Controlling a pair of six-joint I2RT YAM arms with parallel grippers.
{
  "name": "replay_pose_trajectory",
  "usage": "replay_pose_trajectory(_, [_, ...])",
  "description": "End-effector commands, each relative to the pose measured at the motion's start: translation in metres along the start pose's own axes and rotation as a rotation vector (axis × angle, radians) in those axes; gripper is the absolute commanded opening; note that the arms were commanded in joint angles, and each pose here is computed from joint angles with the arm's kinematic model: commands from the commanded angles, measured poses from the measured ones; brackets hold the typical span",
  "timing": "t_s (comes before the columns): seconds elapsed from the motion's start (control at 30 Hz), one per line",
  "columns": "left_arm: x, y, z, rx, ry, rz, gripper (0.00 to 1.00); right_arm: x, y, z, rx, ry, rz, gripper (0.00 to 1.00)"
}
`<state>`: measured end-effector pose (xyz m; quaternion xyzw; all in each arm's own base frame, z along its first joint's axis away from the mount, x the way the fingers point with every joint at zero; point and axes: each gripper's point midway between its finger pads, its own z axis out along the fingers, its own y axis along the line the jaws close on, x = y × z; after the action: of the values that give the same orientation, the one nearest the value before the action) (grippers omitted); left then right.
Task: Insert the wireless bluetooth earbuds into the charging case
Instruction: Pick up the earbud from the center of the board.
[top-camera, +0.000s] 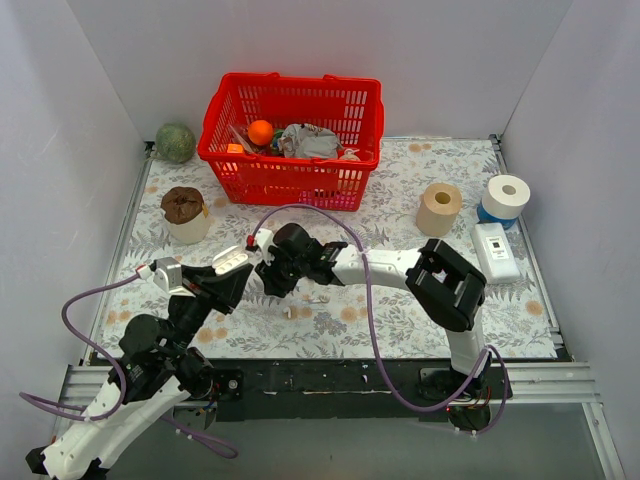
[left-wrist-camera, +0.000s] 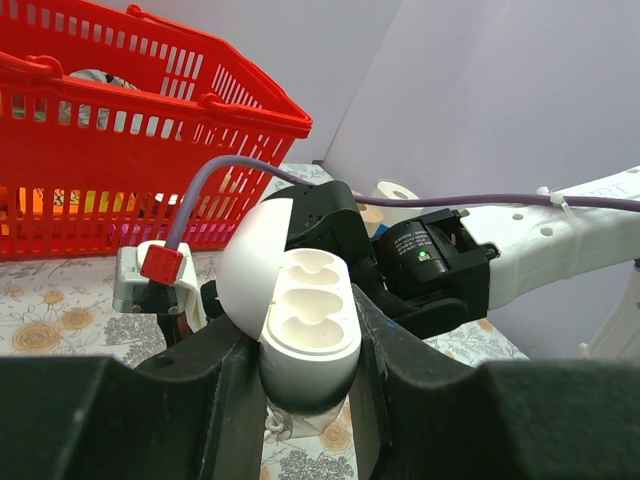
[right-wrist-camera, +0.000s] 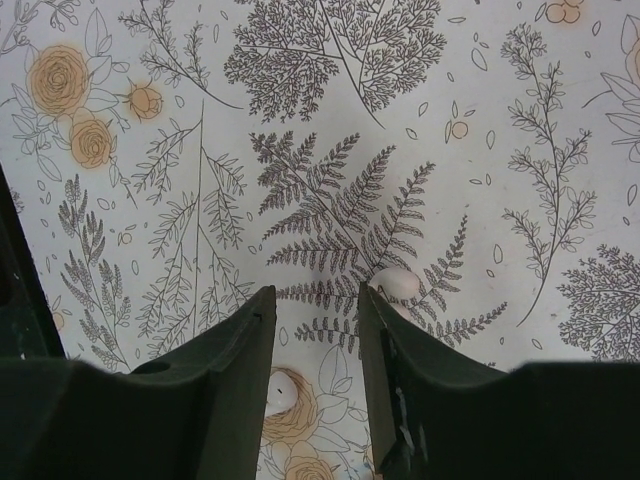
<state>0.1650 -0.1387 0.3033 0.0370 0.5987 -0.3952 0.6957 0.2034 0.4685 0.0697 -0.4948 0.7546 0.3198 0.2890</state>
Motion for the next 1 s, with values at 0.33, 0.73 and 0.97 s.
replay_pose_trajectory(0.33, [-0.009, 0.001, -0.002, -0.015, -0.021, -0.002, 0.0, 0.007, -0.015, 0.008, 0.061, 0.039, 0.017, 0.47])
replay_pose_trajectory(0.73, [-0.007, 0.003, -0.001, -0.021, -0.016, -0.002, 0.0, 0.007, -0.024, 0.011, 0.081, 0.042, 0.025, 0.51])
replay_pose_trajectory(0.97, [-0.005, 0.004, -0.001, -0.024, -0.01, 0.002, 0.0, 0.008, -0.032, 0.012, 0.098, 0.049, 0.037, 0.5])
